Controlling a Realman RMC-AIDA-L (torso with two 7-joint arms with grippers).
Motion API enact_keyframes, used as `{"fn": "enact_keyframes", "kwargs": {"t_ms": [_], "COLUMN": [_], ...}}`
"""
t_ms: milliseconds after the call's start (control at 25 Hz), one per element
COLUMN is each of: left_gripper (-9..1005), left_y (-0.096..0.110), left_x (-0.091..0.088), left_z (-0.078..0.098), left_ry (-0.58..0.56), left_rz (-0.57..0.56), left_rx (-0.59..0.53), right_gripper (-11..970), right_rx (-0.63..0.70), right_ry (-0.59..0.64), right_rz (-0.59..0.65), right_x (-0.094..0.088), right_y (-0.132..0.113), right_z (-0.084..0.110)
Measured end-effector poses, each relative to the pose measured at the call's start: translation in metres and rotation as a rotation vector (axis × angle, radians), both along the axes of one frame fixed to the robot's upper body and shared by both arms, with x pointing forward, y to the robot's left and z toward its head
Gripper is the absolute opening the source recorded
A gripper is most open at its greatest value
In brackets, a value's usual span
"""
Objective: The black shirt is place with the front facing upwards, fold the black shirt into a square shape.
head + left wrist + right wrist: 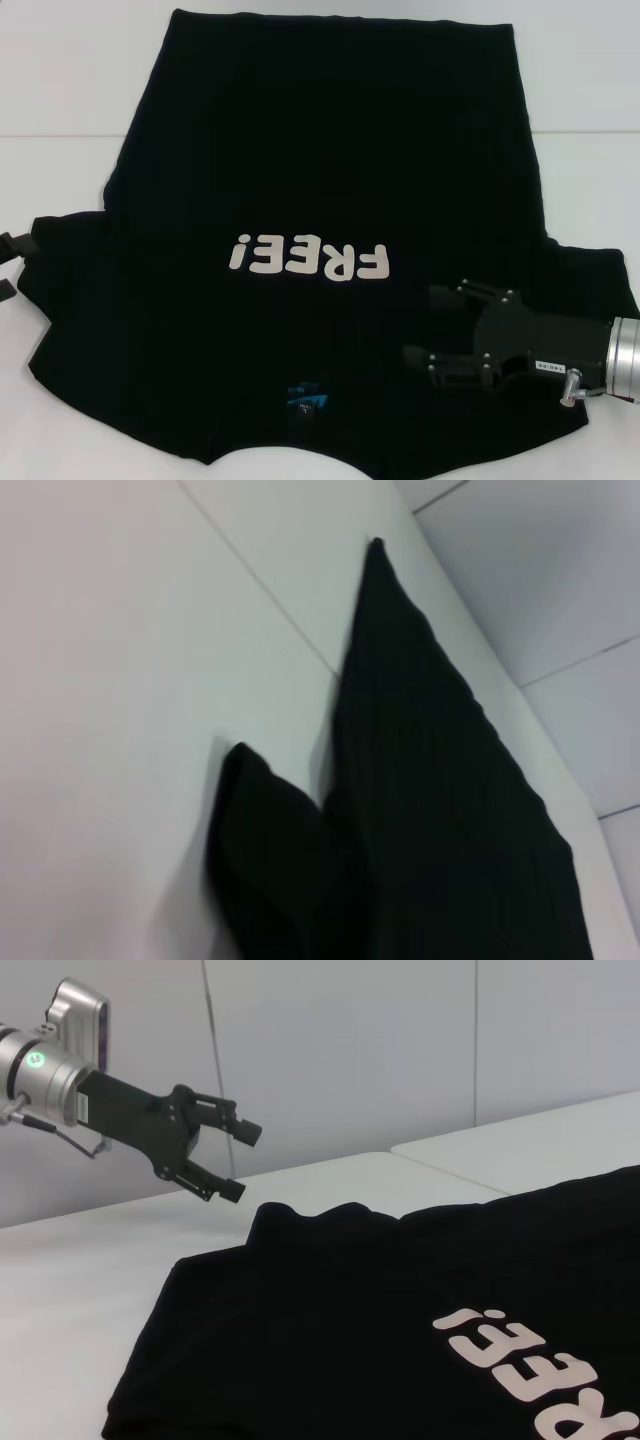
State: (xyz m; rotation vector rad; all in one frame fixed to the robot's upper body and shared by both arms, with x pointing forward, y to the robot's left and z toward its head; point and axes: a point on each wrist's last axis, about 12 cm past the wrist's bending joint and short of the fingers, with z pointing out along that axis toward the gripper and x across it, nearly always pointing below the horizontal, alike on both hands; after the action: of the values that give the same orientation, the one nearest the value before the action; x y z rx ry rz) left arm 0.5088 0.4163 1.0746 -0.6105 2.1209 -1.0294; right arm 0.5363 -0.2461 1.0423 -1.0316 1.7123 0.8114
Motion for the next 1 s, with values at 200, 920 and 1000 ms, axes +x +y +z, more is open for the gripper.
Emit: {"fn": "enact_keyframes", "kwargs": {"t_ms": [200,920,1000], "left_gripper": [899,876,874], "left_y": [-0.003,-0.014,-0.016], "left_x": [0.002,0.018,0.020], "left_z": [-0.011,-0.027,-0.028], "left_ry": [0.026,0.063,0.061], "left_rz": [0.037,0.095,0.093], "left_rx": [-0.003,0.031,0.031], "right_gripper": [923,922,922], "right_rx": [-0.001,0.001,0.001], "right_ry": [-0.002,-0.002,-0.002], "right_rz": [-0.001,-0.002,-0.002], "right_x": [0.001,0.003,0.003], "right_y": [0.001,0.003,0.003], "right_z": [0.001,0.001,0.001]}}
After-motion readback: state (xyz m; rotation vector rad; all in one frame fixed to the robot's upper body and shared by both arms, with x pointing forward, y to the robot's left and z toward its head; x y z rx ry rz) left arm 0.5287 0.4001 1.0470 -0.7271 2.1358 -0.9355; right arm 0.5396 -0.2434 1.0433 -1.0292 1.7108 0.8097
